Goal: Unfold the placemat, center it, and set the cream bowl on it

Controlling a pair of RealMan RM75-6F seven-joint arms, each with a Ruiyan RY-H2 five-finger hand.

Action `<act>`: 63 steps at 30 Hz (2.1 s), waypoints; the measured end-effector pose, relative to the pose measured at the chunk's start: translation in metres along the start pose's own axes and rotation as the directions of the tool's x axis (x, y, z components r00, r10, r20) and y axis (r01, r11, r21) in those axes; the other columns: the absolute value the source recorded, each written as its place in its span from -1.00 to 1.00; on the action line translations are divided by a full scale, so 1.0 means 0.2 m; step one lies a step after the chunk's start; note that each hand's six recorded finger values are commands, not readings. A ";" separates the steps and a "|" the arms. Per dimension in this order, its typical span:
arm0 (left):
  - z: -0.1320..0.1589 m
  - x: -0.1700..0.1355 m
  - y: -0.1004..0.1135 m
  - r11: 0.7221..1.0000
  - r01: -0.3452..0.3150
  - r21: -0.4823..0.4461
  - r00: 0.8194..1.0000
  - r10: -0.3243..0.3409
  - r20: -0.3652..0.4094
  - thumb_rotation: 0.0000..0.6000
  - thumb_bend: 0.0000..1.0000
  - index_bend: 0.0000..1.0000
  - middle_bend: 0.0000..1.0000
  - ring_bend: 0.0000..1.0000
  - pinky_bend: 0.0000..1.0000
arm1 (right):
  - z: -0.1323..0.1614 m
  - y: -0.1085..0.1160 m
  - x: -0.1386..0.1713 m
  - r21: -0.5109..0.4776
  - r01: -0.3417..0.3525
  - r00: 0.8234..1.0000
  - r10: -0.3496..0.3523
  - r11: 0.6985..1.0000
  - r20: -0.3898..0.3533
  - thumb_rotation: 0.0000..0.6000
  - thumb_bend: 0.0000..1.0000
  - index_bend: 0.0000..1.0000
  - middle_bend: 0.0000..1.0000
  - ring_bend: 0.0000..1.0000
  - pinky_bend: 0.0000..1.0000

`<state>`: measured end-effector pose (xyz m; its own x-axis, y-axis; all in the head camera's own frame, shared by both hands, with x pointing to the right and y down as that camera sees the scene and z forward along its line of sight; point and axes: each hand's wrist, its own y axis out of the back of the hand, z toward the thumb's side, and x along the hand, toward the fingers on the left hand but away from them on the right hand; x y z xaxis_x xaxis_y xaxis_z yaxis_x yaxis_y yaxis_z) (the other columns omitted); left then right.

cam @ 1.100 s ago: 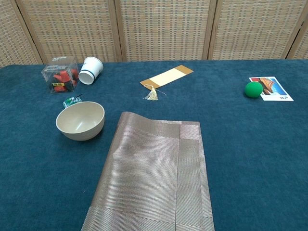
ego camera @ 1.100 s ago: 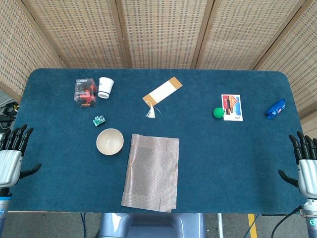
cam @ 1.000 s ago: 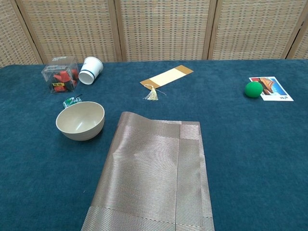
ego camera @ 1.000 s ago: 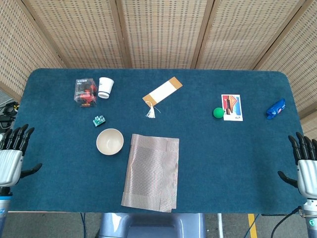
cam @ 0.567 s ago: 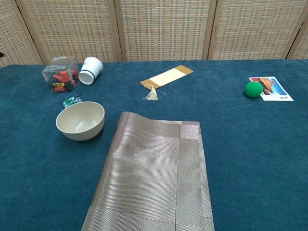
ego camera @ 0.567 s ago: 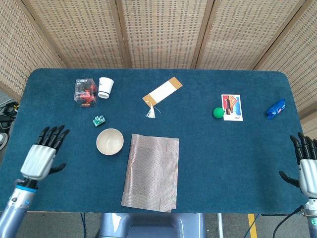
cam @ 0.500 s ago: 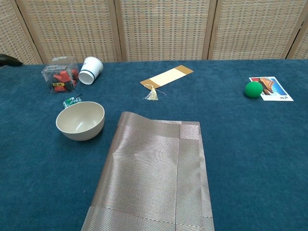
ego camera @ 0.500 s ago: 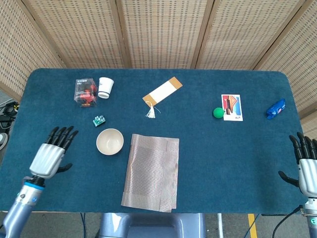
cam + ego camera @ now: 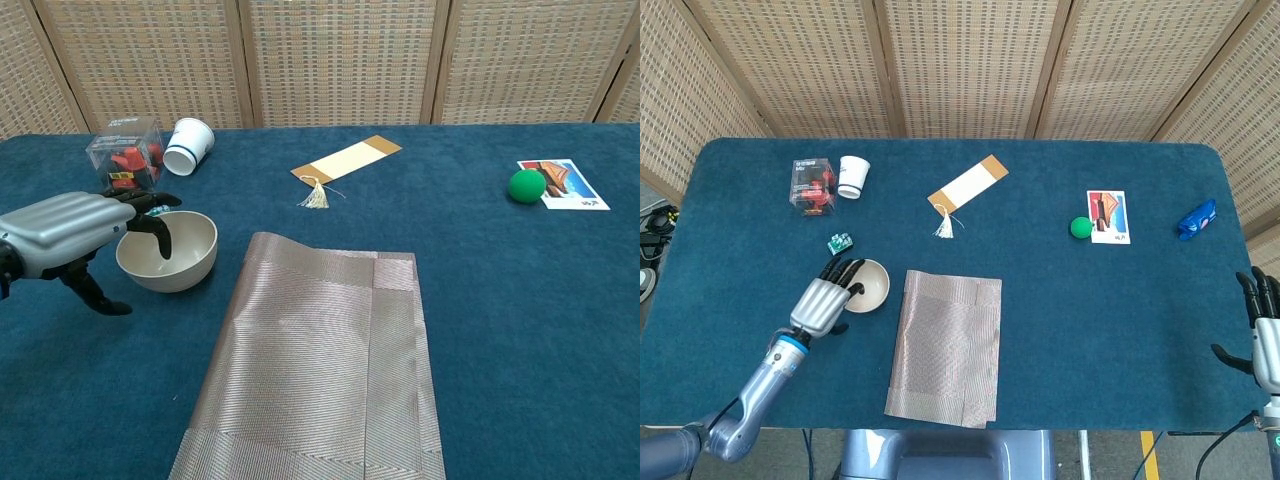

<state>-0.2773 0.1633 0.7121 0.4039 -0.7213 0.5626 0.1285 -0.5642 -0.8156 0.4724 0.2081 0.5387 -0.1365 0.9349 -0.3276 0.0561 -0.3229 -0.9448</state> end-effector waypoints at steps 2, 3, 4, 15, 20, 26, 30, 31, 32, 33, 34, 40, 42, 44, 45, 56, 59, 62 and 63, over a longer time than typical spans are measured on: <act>0.00 0.02 -0.01 1.000 -0.001 0.006 1.000 0.001 0.000 1.00 -0.37 0.01 -1.00 -1.00 -1.00 | 0.00 0.00 0.00 0.000 0.000 1.000 0.000 1.000 0.001 1.00 -1.00 -1.00 -1.00 -1.00 -1.00; 0.00 0.04 -0.03 1.000 0.001 0.007 1.000 -0.001 0.001 1.00 -0.28 0.12 -1.00 -1.00 -1.00 | 0.00 0.00 0.00 0.000 -0.001 1.000 0.001 1.000 0.001 1.00 -1.00 -1.00 -1.00 -1.00 -1.00; 0.01 0.05 -0.03 1.000 0.002 0.005 1.000 -0.002 0.004 1.00 -0.23 0.21 -1.00 -1.00 -1.00 | 0.00 0.00 0.00 0.000 -0.002 1.000 0.002 1.000 0.001 1.00 -1.00 -1.00 -1.00 -1.00 -1.00; -0.02 0.12 0.01 0.999 -0.044 0.013 0.999 0.044 -0.016 1.00 -0.19 0.53 -1.00 -1.00 -1.00 | 0.00 -0.02 -0.01 0.002 -0.013 1.000 0.013 1.000 0.006 1.00 -1.00 -1.00 -1.00 -1.00 -1.00; -0.14 0.11 0.11 0.995 -0.103 0.019 0.993 0.104 -0.062 1.00 -0.20 0.53 -1.00 -1.00 -1.00 | 0.00 -0.03 -0.01 -0.001 -0.016 1.000 0.016 1.000 0.004 1.00 -1.00 -1.00 -1.00 -1.00 -1.00; -0.41 0.04 0.26 0.988 -0.155 0.018 0.972 0.156 -0.174 1.00 -0.20 0.50 -1.00 -1.00 -1.00 | 0.01 -0.03 0.00 -0.004 -0.018 1.000 0.018 1.000 -0.006 1.00 -1.00 -1.00 -1.00 -1.00 -1.00; -0.67 -0.07 0.30 0.988 -0.153 -0.003 0.944 0.146 -0.296 1.00 -0.20 0.49 -1.00 -1.00 -1.00 | 0.03 -0.03 0.01 -0.003 -0.022 1.000 0.022 1.000 -0.014 1.00 -1.00 -1.00 -1.00 -1.00 -1.00; -0.72 -0.08 0.30 0.989 -0.149 -0.011 0.937 0.138 -0.320 1.00 -0.20 0.49 -1.00 -1.00 -1.00 | 0.03 -0.03 0.01 -0.002 -0.022 1.000 0.022 1.000 -0.017 1.00 -1.00 -1.00 -1.00 -1.00 -1.00; -0.76 -0.10 0.30 0.989 -0.143 -0.019 0.932 0.128 -0.340 1.00 -0.20 0.49 -1.00 -1.00 -1.00 | 0.04 -0.03 0.01 -0.001 -0.023 1.000 0.023 1.000 -0.020 1.00 -1.00 -1.00 -1.00 -1.00 -1.00; -0.81 -0.11 0.29 0.991 -0.133 -0.030 0.925 0.113 -0.362 1.00 -0.20 0.49 -1.00 -1.00 -1.00 | 0.04 -0.03 0.01 0.000 -0.024 0.999 0.024 1.000 -0.023 1.00 -1.00 -1.00 -1.00 -1.00 -1.00; -0.84 -0.11 0.28 0.991 -0.125 -0.039 0.921 0.101 -0.376 1.00 -0.20 0.48 -1.00 -1.00 -1.00 | 0.05 -0.04 0.01 -0.001 -0.025 0.999 0.025 1.000 -0.028 1.00 -1.00 -1.00 -1.00 -1.00 -1.00; -1.05 -0.14 0.18 0.991 -0.066 -0.115 0.890 0.007 -0.456 1.00 -0.20 0.42 -1.00 -1.00 -1.00 | 0.07 -0.04 0.01 -0.005 -0.031 0.999 0.031 1.000 -0.035 1.00 -1.00 -1.00 -1.00 -1.00 -1.00; -1.08 -0.13 0.15 0.989 -0.051 -0.140 0.883 -0.021 -0.469 1.00 -0.20 0.39 -1.00 -1.00 -1.00 | 0.07 -0.04 0.01 -0.003 -0.031 0.999 0.030 1.000 -0.034 1.00 -1.00 -1.00 -1.00 -1.00 -1.00; -1.08 -0.11 0.13 0.987 -0.044 -0.156 0.881 -0.035 -0.472 1.00 -0.20 0.34 -1.00 -1.00 -1.00 | 0.07 -0.04 0.01 -0.001 -0.031 0.999 0.031 1.000 -0.031 1.00 -1.00 -1.00 -1.00 -1.00 -1.00; -1.08 -0.09 0.11 0.985 -0.039 -0.165 0.881 -0.044 -0.471 1.00 -0.20 0.29 -1.00 -1.00 -1.00 | 0.07 -0.04 0.01 0.000 -0.032 0.999 0.032 1.000 -0.030 1.00 -1.00 -1.00 -1.00 -1.00 -1.00; -1.02 0.01 0.06 0.975 -0.004 -0.224 0.884 -0.101 -0.456 1.00 -0.67 -1.00 -1.00 -1.00 -1.00 | 0.04 -0.04 0.02 0.001 -0.030 0.999 0.030 1.000 -0.014 1.00 -1.00 -1.00 -1.00 -1.00 -1.00; -1.00 0.01 0.09 0.974 -0.010 -0.224 0.891 -0.093 -0.445 1.00 -0.67 -1.00 -1.00 -1.00 -1.00 | 0.04 -0.03 0.02 -0.004 -0.028 1.000 0.028 1.000 -0.013 1.00 -1.00 -1.00 -1.00 -1.00 -1.00; -0.97 -0.01 0.14 0.974 -0.043 -0.222 0.900 -0.059 -0.431 1.00 -0.66 -1.00 -1.00 -1.00 -1.00 | 0.04 -0.02 0.02 -0.010 -0.024 1.000 0.023 1.000 -0.016 1.00 -1.00 -1.00 -1.00 -1.00 -1.00; -0.96 -0.02 0.17 0.974 -0.064 -0.218 0.906 -0.035 -0.423 1.00 -0.66 -1.00 -1.00 -1.00 -1.00 | 0.04 -0.02 0.02 -0.012 -0.022 1.000 0.021 1.000 -0.017 1.00 -1.00 -1.00 -1.00 -1.00 -1.00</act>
<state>-0.4481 0.0699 0.7089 -0.0218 -0.8031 0.5954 -0.0986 -0.5909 -0.8007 0.4637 0.2119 0.5401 -0.1186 0.9301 -0.3476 0.0711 -0.3412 -0.9373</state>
